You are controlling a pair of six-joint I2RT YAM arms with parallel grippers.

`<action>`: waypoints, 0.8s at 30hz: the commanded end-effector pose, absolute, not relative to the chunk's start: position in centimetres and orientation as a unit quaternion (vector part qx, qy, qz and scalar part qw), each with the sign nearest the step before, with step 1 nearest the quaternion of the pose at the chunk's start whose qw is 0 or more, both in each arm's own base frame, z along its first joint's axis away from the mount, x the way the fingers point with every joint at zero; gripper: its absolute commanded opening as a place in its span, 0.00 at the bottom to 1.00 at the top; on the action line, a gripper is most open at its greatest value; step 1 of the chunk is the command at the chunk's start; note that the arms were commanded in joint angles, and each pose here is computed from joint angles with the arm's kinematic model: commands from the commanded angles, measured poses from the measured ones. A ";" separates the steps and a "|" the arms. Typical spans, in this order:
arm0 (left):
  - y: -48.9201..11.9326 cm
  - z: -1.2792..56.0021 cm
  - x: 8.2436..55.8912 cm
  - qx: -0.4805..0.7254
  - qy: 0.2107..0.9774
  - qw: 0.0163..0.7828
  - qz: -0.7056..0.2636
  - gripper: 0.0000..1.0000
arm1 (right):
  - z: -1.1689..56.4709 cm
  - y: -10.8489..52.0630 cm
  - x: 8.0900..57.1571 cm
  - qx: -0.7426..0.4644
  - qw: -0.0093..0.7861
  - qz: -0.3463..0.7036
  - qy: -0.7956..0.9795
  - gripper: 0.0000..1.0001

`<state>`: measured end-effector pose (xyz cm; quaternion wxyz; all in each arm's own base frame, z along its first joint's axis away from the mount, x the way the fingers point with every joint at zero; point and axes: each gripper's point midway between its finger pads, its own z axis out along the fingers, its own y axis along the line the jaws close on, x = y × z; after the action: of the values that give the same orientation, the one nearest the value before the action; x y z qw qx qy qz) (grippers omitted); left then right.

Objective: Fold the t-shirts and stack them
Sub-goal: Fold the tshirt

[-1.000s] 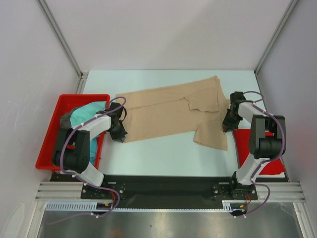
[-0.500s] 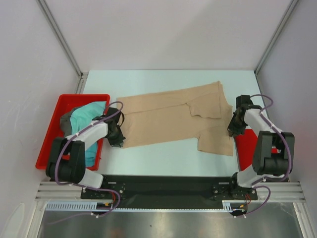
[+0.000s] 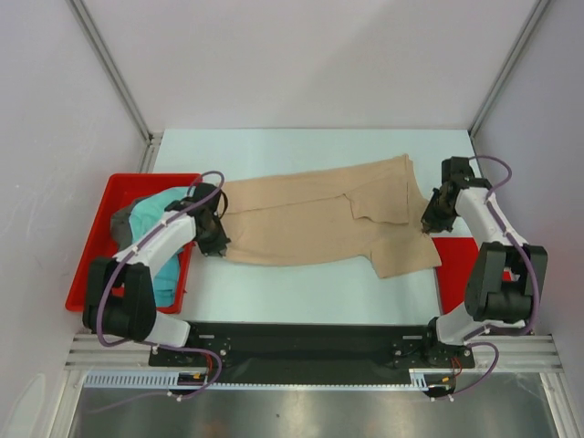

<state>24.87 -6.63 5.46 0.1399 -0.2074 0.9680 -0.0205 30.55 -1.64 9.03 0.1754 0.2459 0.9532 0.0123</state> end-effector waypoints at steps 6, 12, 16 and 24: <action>-5.7 8.1 32.2 -0.216 0.960 0.179 -0.007 0.00 | 11.9 -1.8 39.4 0.227 0.228 0.047 0.946 0.00; -4.1 7.8 34.8 -0.237 0.955 0.181 0.008 0.00 | 12.9 -1.5 44.1 0.216 0.246 0.069 0.942 0.00; -3.0 7.8 36.1 -0.244 0.953 0.180 0.020 0.00 | 11.9 -0.9 46.2 0.215 0.234 0.088 0.944 0.00; -3.2 6.6 37.6 -0.241 0.955 0.171 0.020 0.00 | 11.1 -0.1 48.3 0.205 0.232 0.105 0.945 0.00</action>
<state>36.95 -4.01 6.34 0.1638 -0.2461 0.9553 0.0070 47.25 -0.41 10.24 0.2208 0.2145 0.9466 0.0955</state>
